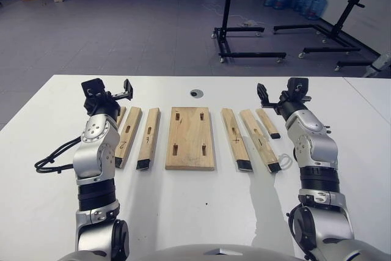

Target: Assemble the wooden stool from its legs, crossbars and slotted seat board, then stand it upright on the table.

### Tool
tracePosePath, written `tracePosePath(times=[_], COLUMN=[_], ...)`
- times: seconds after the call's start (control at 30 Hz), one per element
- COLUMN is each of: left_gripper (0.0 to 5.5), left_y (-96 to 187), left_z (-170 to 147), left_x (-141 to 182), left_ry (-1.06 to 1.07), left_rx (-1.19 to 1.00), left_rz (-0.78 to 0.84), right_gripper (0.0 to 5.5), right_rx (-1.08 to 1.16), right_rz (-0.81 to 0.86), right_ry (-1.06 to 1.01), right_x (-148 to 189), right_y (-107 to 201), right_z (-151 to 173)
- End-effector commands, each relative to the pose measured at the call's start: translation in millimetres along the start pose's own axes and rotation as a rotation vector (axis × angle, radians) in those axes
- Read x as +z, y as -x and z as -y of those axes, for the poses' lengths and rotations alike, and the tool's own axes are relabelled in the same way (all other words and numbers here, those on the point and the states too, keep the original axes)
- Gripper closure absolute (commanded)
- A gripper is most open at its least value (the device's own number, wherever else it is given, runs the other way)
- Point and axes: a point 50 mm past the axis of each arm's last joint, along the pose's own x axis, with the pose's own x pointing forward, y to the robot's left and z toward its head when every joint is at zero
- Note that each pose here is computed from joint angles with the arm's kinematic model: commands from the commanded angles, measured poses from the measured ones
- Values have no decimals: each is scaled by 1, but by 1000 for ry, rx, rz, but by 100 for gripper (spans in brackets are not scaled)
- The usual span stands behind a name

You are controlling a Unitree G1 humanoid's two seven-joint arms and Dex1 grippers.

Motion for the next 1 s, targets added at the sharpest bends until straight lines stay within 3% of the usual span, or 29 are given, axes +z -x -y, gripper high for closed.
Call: tracePosePath(times=[0.03, 0.3, 0.63, 0.87, 1.0], left_gripper=[11, 11, 11, 11, 11], left_y=[2, 4, 12, 11, 11], left_z=[-8, -24, -45, -49, -12], left_x=[3, 15, 27, 47, 32], left_ry=[-3, -51, -285, -130, -133], left_rx=[15, 51, -49, -46, -115], left_rz=[16, 83, 144, 192, 176], right_gripper=[10, 10, 10, 10, 10], right_rx=[5, 5, -25, 18, 3], right_rz=[-4, 16, 11, 59, 79], right_ry=[-22, 8, 102, 70, -14], right_x=[1, 7, 35, 42, 30], right_y=[0, -2, 12, 8, 6], right_z=[1, 4, 66, 50, 31])
